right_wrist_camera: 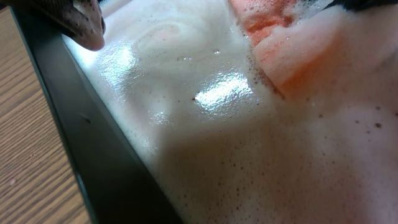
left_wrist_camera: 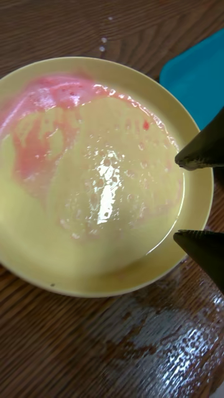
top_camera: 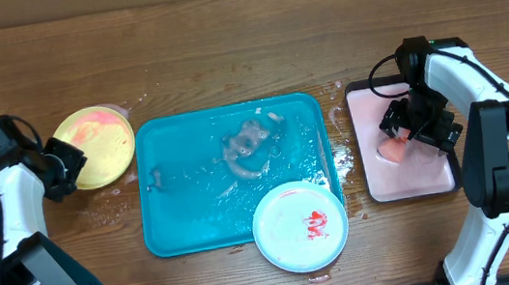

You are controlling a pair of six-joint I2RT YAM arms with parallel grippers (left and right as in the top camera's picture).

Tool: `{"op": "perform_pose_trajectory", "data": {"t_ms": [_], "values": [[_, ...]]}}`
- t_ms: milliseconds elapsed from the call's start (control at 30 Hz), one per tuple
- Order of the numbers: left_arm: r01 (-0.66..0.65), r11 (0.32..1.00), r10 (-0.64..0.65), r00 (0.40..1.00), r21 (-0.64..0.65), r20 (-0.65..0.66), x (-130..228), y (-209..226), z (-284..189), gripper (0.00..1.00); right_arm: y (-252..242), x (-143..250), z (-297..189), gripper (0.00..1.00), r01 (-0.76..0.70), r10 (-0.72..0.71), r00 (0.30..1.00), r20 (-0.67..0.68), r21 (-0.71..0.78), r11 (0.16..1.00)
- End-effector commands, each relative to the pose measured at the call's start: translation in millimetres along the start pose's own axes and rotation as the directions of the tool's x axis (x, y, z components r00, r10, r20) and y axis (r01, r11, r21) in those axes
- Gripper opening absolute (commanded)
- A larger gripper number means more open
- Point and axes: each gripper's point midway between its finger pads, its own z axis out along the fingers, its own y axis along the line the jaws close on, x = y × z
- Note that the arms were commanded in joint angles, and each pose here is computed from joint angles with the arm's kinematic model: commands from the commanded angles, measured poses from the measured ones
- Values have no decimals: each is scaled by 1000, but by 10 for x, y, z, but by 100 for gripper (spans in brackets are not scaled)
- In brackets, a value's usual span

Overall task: Clean dirty plates on tray and stack at the side
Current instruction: 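Move the left gripper back over the tray toward the white plate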

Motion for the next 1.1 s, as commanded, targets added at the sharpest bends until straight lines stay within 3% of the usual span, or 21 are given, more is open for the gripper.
{"op": "perform_pose_trajectory", "data": {"t_ms": [0,100,233,433,533,567,600,633,667,700,800,900,1000,1067], "values": [[-50,999,50,999,22,-5,16,-141,-61,28,85,154,204,100,12,-12,997,-82,1,1000],[-138,990,138,990,35,-16,112,-321,-124,24,85,154,205,100,12,-12,997,-81,1,1000],[-344,937,345,938,62,-17,367,-720,-256,25,86,153,205,100,12,-12,997,-81,1,1000],[-569,812,583,802,129,-133,1256,-1187,-348,31,86,153,205,100,12,-12,997,-81,1,1000],[-666,728,685,699,164,-203,1768,-1289,-375,35,85,153,203,100,12,-12,997,-81,0,1000],[-694,698,716,666,176,-212,1887,-1318,-387,41,86,153,205,100,19,-19,997,-81,0,1000],[-728,657,753,621,194,-218,2036,-1356,-405,55,86,153,203,100,25,-25,996,-81,-1,1000],[-761,612,790,573,214,-220,2190,-1398,-425,82,85,152,205,100,27,-27,996,-81,0,1000],[-792,565,824,524,233,-215,2310,-1435,-441,95,85,152,205,100,27,-27,996,-81,0,1000],[-815,522,851,482,249,-208,2412,-1466,-450,100,85,152,205,100,27,-27,996,-81,0,1000],[-855,432,900,389,288,-197,2718,-1548,-456,100,85,154,205,100,26,-26,996,-81,0,1000],[-871,388,918,337,302,-208,2899,-1560,-403,100,85,154,205,100,26,-26,996,-81,0,1000],[-887,361,925,301,288,-232,2948,-1511,-303,83,81,157,203,100,27,-27,996,-83,1,1000],[-889,364,920,296,279,-258,2963,-1466,-223,83,58,172,194,100,32,-31,996,-88,11,999]]}}
